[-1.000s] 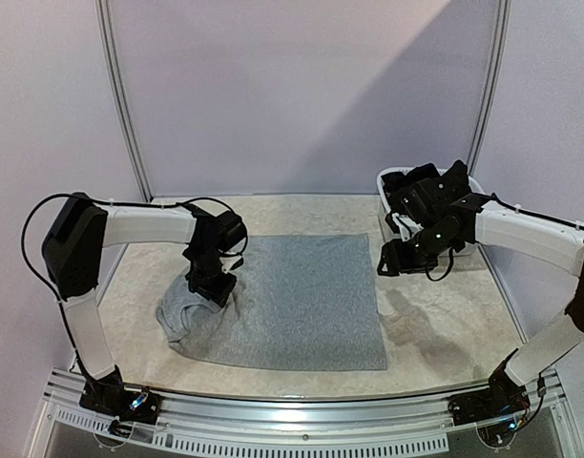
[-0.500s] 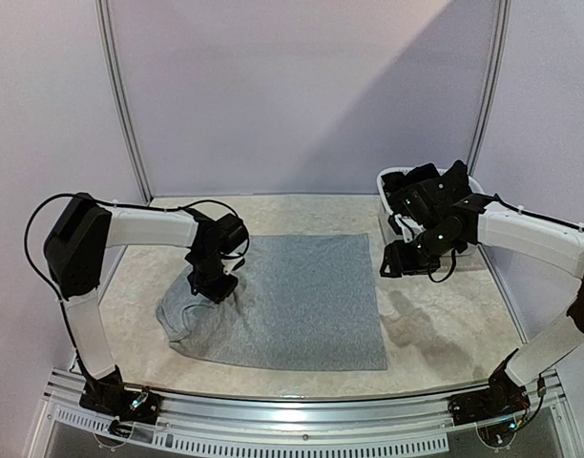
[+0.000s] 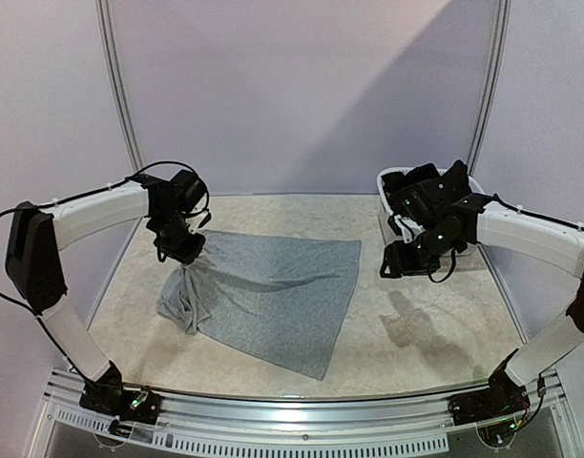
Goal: Fold and stack the mixed laundry pile
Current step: Smooth out the flattened tank top at the center of the board.
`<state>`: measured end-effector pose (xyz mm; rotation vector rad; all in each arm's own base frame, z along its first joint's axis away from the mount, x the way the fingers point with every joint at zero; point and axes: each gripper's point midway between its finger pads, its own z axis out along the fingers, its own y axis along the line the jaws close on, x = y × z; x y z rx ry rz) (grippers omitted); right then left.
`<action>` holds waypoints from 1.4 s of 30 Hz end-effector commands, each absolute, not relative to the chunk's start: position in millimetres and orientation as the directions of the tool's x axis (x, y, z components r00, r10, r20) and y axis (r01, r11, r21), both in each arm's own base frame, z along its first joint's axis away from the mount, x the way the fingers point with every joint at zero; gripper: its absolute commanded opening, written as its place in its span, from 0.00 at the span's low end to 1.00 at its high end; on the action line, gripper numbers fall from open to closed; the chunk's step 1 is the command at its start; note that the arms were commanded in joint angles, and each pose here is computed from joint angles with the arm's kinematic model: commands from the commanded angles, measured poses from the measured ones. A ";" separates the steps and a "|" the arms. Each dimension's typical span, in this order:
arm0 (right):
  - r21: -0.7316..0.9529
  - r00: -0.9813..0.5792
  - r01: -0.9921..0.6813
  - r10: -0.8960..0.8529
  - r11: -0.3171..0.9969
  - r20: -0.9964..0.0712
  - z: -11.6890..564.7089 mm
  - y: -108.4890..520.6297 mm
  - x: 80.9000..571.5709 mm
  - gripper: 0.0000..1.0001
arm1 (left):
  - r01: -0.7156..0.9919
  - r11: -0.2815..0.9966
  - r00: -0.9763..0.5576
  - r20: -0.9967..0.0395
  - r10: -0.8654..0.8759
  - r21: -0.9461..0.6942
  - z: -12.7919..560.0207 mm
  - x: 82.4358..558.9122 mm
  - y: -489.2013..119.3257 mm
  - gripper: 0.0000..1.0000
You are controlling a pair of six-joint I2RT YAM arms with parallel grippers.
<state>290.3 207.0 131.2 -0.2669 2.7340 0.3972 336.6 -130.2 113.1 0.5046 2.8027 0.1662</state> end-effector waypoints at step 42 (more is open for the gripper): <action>0.286 -0.912 -0.377 -0.298 0.881 -0.284 110.0 275.6 261.1 0.60 | 0.255 0.966 -0.923 -0.289 0.253 0.030 108.3 343.1 -130.7 0.00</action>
